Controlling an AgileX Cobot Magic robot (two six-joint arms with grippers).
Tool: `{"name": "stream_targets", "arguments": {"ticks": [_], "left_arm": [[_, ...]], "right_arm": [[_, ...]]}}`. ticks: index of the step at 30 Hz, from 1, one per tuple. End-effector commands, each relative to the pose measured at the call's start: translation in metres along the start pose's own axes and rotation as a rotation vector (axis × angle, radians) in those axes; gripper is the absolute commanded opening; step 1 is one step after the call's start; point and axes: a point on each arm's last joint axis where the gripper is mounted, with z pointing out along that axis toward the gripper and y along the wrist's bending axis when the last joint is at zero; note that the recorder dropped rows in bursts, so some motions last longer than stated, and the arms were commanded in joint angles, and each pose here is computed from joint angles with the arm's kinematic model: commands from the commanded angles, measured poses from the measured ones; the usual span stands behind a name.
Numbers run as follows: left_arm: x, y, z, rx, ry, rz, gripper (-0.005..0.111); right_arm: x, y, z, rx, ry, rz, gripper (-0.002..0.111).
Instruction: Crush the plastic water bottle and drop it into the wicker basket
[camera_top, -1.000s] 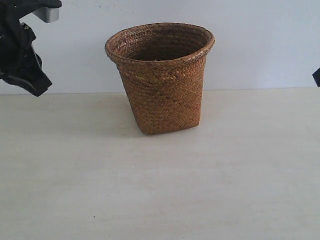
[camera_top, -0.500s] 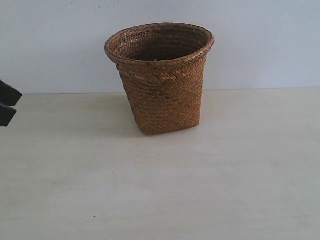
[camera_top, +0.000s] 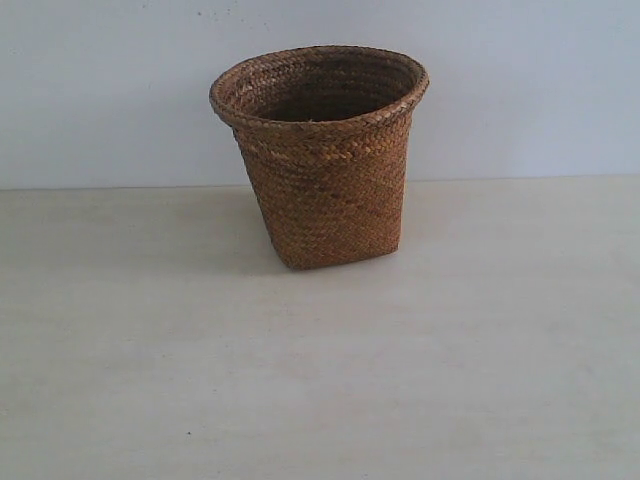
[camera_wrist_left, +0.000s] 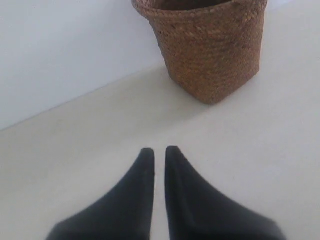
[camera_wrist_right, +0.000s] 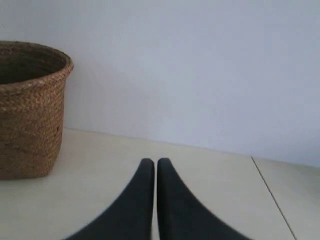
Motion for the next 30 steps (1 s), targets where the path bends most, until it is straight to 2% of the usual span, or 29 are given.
{"name": "stream_targets", "arguments": {"ticks": [1,8,14,23,30], "left_arm": [[0.016,-0.002,-0.023,-0.014,-0.119,-0.055,0.004],[0.037,-0.009,-0.049,0.012,-0.297,-0.141,0.004],[0.062,-0.014,-0.043,-0.007,-0.447,-0.151,0.004],[0.100,-0.021,-0.014,-0.011,-0.433,-0.153,0.004],[0.114,-0.024,-0.007,-0.009,-0.404,-0.153,0.004]], "right_arm": [[0.009,0.004,-0.021,-0.017,-0.095,0.077,0.000],[0.028,0.009,-0.041,-0.016,-0.199,0.095,0.000],[0.057,0.012,-0.028,0.006,-0.230,0.102,0.000],[0.098,0.016,-0.010,0.033,-0.223,0.085,0.000],[0.106,0.017,-0.008,0.024,-0.179,0.084,0.000]]}}
